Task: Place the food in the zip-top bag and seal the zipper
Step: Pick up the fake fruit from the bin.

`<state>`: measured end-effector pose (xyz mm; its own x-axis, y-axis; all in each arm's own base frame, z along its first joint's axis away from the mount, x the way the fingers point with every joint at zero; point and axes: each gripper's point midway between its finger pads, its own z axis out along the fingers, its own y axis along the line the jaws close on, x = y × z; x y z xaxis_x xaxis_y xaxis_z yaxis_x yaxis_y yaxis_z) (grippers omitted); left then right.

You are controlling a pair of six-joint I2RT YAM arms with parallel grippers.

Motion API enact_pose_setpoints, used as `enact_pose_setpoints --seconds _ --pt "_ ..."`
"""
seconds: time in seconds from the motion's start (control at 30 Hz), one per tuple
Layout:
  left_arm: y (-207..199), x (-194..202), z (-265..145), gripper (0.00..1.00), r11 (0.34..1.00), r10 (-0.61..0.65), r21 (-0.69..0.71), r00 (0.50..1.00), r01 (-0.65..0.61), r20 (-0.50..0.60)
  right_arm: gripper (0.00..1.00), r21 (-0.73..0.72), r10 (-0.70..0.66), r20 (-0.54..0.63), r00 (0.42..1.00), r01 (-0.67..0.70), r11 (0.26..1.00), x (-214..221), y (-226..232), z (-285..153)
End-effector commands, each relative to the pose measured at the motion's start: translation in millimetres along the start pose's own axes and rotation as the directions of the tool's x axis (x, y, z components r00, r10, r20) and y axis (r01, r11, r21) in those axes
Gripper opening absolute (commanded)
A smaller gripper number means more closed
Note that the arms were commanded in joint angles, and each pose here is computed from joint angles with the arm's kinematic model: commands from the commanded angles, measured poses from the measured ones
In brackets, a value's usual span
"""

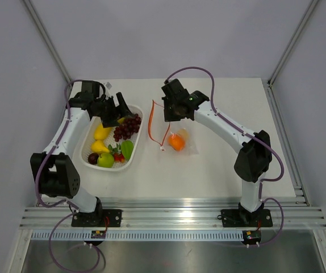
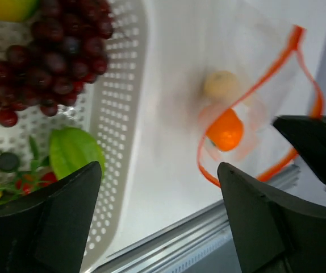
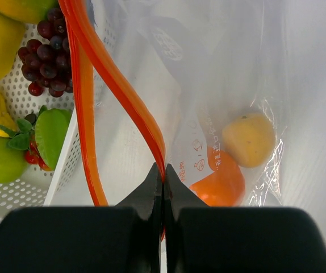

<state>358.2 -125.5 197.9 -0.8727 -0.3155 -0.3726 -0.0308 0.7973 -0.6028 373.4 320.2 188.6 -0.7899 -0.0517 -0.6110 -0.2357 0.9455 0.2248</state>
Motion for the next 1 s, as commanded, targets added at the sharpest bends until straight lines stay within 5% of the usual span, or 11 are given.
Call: enact_pose_setpoints --seconds 0.0,0.1,0.2,0.33,0.53,0.7,0.97 --pt "44.2 -13.4 15.3 0.91 0.967 0.047 -0.254 0.998 -0.036 0.039 0.0 -0.071 0.013 0.07 0.997 -0.008 0.997 -18.1 19.4 -19.9" --pt "62.0 -20.1 31.7 0.91 0.92 0.112 -0.378 0.994 -0.103 0.002 0.0 -0.082 0.019 0.069 0.997 -0.013 0.997 -19.0 22.4 -18.1" --pt "65.0 -27.5 45.3 0.76 0.881 0.209 -0.424 0.977 -0.211 -0.051 0.0 -0.095 0.022 0.064 0.998 -0.016 0.995 -19.3 25.4 -18.8" --pt "70.2 -44.7 54.1 0.77 0.834 0.29 -0.471 0.955 -0.287 -0.067 0.0 -0.098 0.022 0.061 0.998 -0.016 0.995 -18.4 25.9 -18.6" --pt "85.6 -47.3 79.3 0.81 0.81 0.315 -0.474 0.938 -0.345 -0.145 0.0 -0.105 0.021 0.064 0.998 -0.014 0.994 -20.2 27.5 -20.4" --pt "96.9 -37.2 98.0 0.66 0.81 0.32 -0.448 0.926 -0.378 -0.202 0.0 -0.109 0.023 0.06 0.998 -0.017 0.994 -19.8 28.6 -18.5" --pt "107.7 -24.3 113.4 0.68 0.812 0.295 -0.445 0.924 -0.376 -0.243 0.0 -0.118 0.023 0.055 0.998 -0.017 0.993 -19.4 31.4 -17.2"
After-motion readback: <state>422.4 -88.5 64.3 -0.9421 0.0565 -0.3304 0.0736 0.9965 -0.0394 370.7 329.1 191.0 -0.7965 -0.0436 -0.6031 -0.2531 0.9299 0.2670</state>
